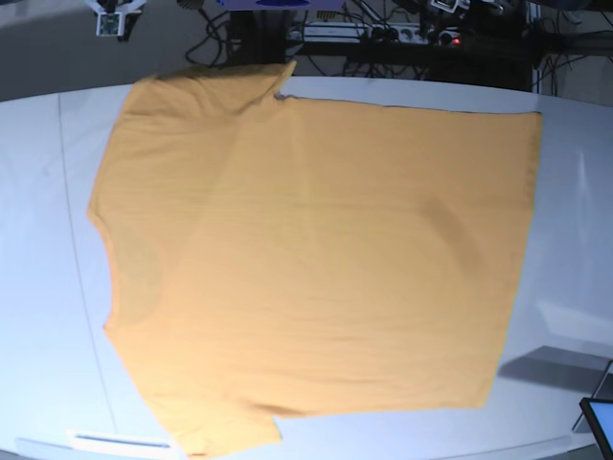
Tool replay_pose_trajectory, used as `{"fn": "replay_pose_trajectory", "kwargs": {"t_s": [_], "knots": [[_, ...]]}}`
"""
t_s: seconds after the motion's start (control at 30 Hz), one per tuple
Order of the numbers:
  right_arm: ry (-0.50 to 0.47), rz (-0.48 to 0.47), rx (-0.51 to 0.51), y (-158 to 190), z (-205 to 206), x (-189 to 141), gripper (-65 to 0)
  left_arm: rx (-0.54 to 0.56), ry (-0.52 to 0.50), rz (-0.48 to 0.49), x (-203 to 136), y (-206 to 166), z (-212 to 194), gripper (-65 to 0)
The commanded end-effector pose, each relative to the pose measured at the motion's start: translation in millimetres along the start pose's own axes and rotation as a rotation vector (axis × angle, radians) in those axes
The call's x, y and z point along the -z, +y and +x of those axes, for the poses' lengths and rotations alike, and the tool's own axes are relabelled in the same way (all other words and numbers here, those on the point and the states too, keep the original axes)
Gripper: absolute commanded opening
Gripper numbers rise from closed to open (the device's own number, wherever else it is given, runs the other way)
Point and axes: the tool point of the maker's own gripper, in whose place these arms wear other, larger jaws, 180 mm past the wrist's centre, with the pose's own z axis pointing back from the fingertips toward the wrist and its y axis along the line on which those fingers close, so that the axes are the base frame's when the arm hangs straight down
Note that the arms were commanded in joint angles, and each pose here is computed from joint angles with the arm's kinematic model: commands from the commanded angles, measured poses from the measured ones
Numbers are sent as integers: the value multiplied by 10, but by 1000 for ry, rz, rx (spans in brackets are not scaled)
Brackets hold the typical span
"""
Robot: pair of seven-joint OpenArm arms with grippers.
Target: Fold the T-shirt properly
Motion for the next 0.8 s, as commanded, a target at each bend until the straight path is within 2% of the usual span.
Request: {"fn": "replay_pose_trajectory", "kwargs": {"t_s": [0.0, 0.17, 0.37, 0.6, 0.77], "knots": [[-16, -4, -14, -41, 28, -55, -650, 4, -17, 5, -48, 8, 43, -583], [-59, -39, -19, -174, 199, -59, -650, 3, -48, 11, -9, 22, 157, -583], [-157, -99, -31, -391, 594, -80, -650, 15, -119, 31, 7, 111, 446, -583], [-131, -108, -14, -401, 698, 45, -650, 38, -174, 122, 9, 378, 675, -583], [-163, -110, -13, -402, 819, 61, -650, 45, -179, 153, 8, 469, 704, -583]]}}
